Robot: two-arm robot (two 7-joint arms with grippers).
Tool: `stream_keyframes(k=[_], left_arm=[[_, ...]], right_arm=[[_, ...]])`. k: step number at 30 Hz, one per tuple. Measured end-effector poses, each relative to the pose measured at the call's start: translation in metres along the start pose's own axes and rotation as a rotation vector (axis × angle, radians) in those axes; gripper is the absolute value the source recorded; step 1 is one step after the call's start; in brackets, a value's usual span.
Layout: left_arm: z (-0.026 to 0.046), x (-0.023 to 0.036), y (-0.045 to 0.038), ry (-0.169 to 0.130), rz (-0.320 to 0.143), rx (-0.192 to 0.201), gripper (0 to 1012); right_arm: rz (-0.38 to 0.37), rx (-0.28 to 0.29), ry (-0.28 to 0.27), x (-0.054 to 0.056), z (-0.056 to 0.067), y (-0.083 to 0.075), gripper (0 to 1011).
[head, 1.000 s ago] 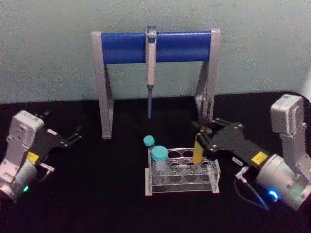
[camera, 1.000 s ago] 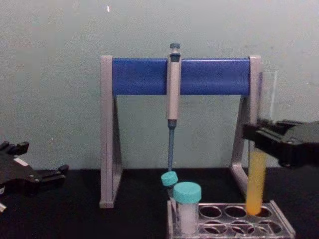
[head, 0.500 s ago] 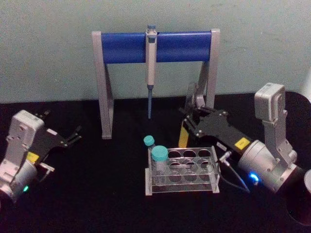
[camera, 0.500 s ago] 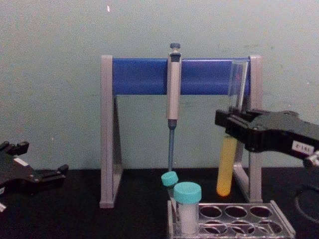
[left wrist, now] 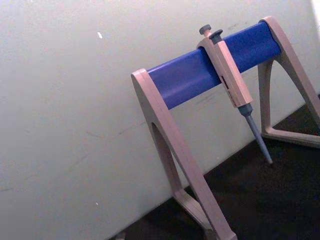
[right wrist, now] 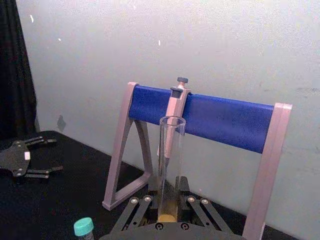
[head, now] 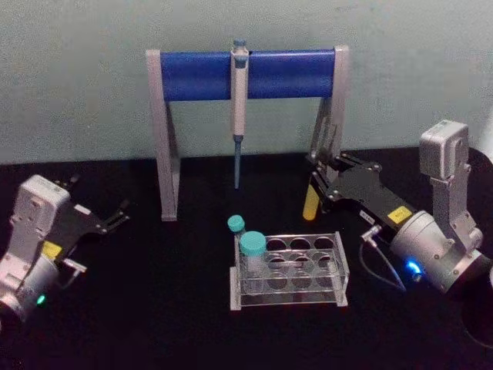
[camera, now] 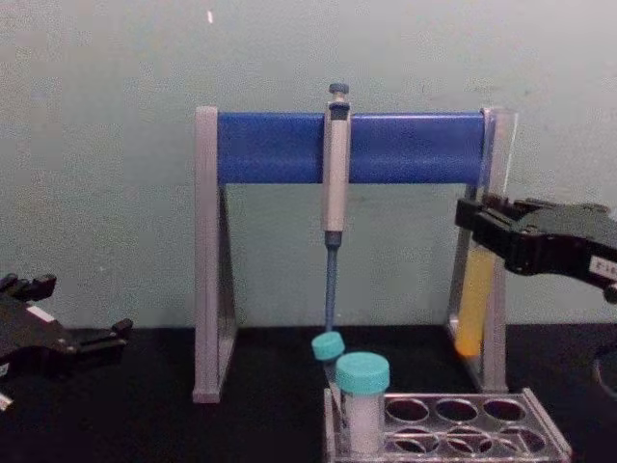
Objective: Pick up the test tube from the test tube rack, shake it, then place it back into the test tube rack.
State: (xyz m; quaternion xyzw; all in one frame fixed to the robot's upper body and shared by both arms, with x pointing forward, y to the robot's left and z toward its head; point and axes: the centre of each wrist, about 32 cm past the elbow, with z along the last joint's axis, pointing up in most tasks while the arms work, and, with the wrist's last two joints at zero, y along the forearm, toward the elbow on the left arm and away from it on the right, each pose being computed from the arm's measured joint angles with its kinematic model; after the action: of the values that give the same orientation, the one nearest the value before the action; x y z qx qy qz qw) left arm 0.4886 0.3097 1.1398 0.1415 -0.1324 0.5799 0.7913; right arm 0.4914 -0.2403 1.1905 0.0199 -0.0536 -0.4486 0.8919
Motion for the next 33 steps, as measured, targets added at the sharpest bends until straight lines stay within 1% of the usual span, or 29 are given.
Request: stream_keyframes(k=[20,23,24,27,30,33], left_arm=[[0.0,0.0,0.0,0.0,0.0,0.0,1010],[0.0,0.0,0.0,0.0,0.0,0.0,1010],[0.0,0.0,0.0,0.0,0.0,0.0,1010],[0.0,0.0,0.0,0.0,0.0,0.0,1010],[0.0,0.0,0.0,0.0,0.0,0.0,1010],[0.0,0.0,0.0,0.0,0.0,0.0,1010]], right_arm=[[-0.017,-0.002,-0.014,-0.001,0.004,-0.005,232],[-0.03,-0.005,-0.021,-0.001,0.007,-0.012,232],[-0.03,-0.005,-0.021,-0.001,0.007,-0.012,232],[-0.038,-0.012,-0.025,-0.002,0.008,-0.02,232],[-0.038,-0.025,-0.031,-0.005,0.01,-0.031,232],[-0.034,-0.033,-0.033,-0.008,0.011,-0.038,232]])
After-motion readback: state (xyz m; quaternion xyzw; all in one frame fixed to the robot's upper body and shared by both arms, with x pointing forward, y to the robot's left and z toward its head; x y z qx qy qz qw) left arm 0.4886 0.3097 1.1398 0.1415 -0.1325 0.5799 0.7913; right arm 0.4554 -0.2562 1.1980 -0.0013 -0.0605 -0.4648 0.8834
